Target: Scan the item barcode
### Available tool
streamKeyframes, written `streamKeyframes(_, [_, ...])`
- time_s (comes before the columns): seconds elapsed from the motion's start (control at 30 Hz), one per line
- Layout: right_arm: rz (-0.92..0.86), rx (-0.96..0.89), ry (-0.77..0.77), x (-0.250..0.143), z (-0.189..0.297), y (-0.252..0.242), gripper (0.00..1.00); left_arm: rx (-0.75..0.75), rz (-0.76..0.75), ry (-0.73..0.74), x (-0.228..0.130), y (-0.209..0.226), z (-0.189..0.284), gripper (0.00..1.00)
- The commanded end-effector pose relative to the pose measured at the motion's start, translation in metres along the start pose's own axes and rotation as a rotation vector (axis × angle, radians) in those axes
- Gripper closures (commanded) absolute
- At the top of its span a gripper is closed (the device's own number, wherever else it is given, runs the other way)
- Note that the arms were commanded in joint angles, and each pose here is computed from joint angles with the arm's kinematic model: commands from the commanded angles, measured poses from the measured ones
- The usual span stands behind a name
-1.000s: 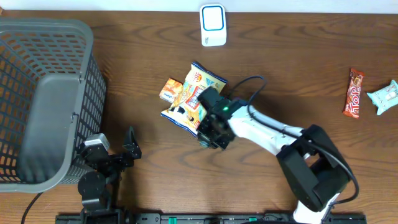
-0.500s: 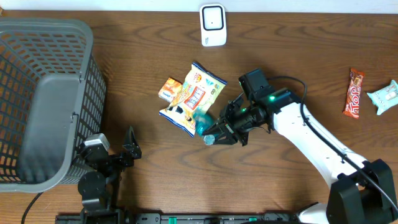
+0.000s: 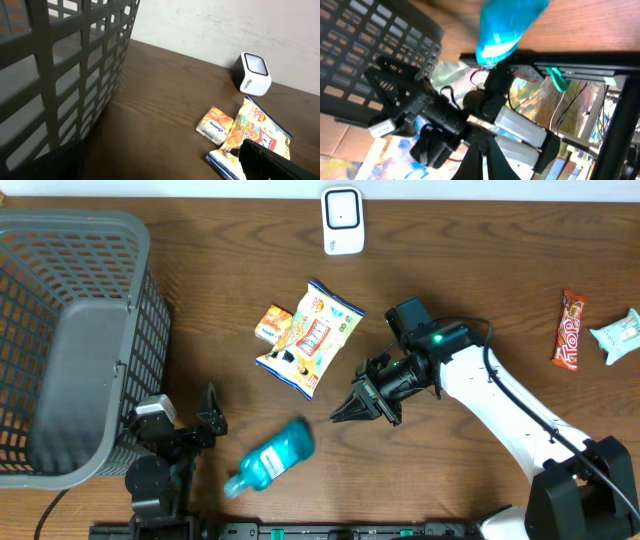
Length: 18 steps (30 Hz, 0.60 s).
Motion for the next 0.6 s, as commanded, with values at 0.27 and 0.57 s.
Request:
streamKeyframes(0.27, [0.146, -0.144, -0.354, 0.036, 0.014, -0.009, 0.65, 0.013, 0.007, 0.031, -0.011, 0.004, -0.002, 0.02])
streamKeyframes(0.57, [0.125, -0.163, -0.456, 0.053, 0.033, -0.015, 0.65, 0.013, 0.007, 0.031, -0.011, 0.004, -0.002, 0.02])
Point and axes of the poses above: each gripper's point midway between its finger pads, its own z axis back along the fingers, its own y axis along the line the jaws close on, x = y × z, the point moved 6 cm from there along z, back along the fingers, and after that the axes turned 1 degree about z, right-handed, at the moved point
